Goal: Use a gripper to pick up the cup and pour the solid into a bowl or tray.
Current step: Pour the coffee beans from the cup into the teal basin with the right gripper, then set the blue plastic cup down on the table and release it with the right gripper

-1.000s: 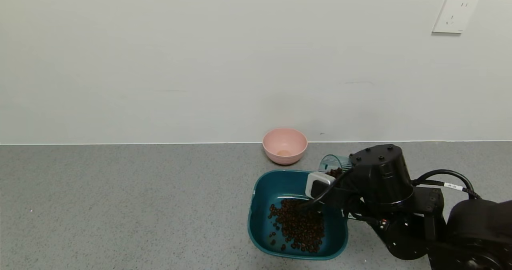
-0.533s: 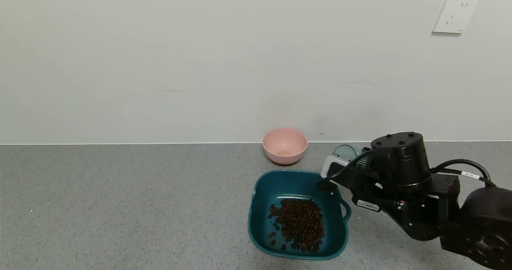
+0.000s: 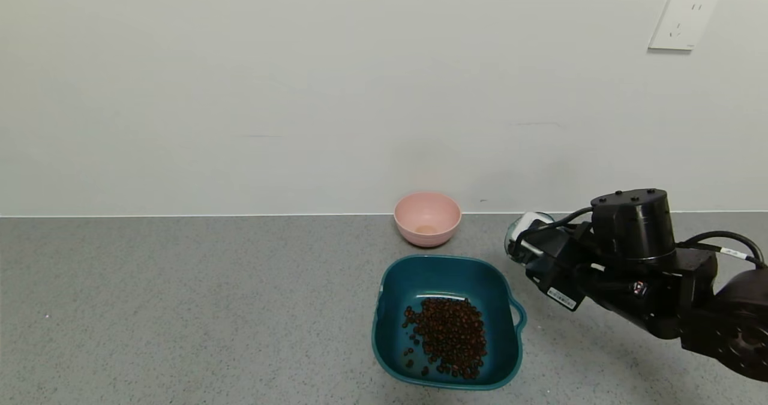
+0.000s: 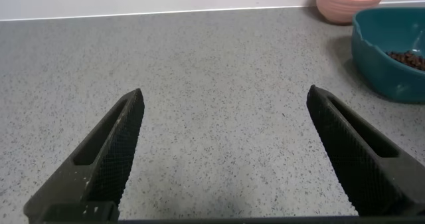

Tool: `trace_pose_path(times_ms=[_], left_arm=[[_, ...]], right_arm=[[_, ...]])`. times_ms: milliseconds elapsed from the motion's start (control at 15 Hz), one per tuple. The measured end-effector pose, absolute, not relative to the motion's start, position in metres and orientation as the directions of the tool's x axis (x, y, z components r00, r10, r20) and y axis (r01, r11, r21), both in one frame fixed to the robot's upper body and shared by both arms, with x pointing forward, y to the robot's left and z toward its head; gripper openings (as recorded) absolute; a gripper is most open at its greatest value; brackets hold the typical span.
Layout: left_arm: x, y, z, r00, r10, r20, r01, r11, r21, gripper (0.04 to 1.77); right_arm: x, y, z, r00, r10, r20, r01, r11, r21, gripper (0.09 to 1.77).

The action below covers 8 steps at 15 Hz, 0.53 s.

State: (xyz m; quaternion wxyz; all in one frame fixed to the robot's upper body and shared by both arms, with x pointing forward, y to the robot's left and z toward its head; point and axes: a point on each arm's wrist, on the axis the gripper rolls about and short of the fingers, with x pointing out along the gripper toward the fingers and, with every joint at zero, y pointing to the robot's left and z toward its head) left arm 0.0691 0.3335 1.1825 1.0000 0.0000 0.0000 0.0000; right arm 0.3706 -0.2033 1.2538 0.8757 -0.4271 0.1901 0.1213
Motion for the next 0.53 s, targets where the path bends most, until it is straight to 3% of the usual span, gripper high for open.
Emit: trace_pose_path(times_ms=[533], left_arm=[[0.0691,0.3335,1.1825,1.0,0.0,0.0,0.0,1.0,0.0,1.76]], right_arm=[[0.377,-0.2045,1.2546,0.891,0.118,-0.438,-0.264,0.92,-0.288,1.35]])
